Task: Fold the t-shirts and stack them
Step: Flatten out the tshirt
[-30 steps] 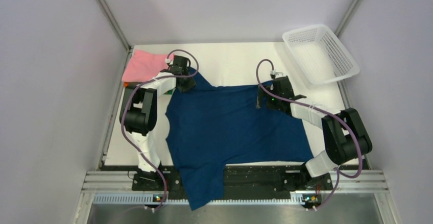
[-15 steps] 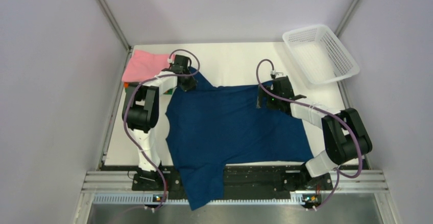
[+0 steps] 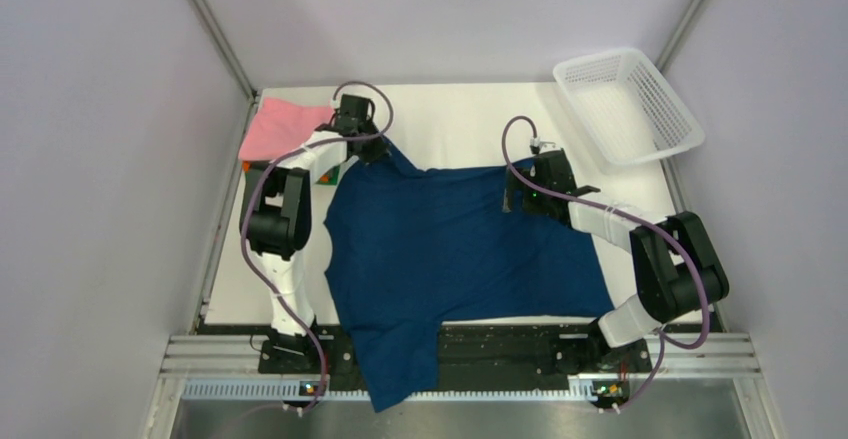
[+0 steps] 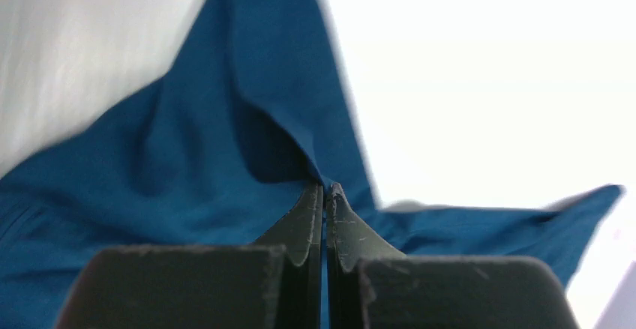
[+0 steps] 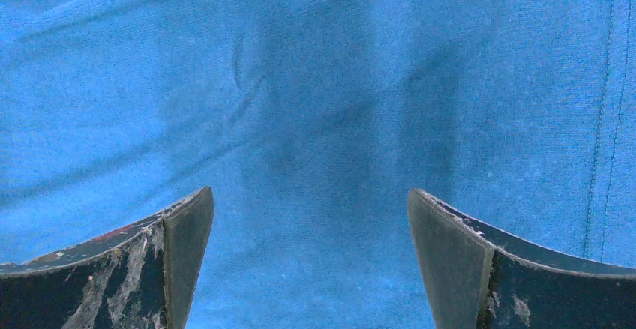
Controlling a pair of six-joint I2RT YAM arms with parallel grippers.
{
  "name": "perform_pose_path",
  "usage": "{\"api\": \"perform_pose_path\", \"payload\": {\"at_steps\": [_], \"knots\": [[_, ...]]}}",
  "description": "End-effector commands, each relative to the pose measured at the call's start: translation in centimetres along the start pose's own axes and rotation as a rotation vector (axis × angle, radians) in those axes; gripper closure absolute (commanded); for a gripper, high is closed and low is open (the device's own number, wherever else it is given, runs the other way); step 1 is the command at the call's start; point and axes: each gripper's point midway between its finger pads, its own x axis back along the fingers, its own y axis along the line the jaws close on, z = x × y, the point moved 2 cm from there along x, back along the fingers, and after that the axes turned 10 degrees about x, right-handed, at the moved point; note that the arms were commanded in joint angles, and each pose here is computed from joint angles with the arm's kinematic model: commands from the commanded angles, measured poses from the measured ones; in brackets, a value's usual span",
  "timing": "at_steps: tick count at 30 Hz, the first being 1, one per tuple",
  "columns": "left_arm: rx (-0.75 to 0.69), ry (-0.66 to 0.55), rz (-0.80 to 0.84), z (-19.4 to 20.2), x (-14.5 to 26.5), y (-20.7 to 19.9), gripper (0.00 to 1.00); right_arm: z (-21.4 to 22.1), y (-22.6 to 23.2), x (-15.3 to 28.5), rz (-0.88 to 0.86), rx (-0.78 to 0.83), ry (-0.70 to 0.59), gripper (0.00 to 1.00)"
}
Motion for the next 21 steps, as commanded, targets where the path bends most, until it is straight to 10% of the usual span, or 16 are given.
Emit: {"api": "perform_pose_path", "payload": {"at_steps": [1,7,10,13,21], "knots": [[-0.009,-0.049,0.199,-2.8,-0.2,-6.9,1.00,-0.2,-0.4,-0.1,0.023,0.001,-0.006,0.01],[-0.064,-0.052,0.317,-4.7,-4.5,-14.2,0.92,-0.1,-0.6,-0.2,0.036,0.004,0.004,0.01],[-0.090,-0.049,0.321,-5.7,-5.5,-15.7,0.64,-0.1,-0.5,-0.1,0.028,0.001,0.003,0.01],[-0.144,-0.075,0.391,-6.0,-3.6,-17.4,0.03,-0.1,-0.4,-0.1,0.025,-0.002,-0.002,0.01],[-0.258,-0.188,0.389,-6.4,5.1,-17.9,0.01,-1.4,-0.7,0.9,0.048,-0.010,-0.036,0.01]]}}
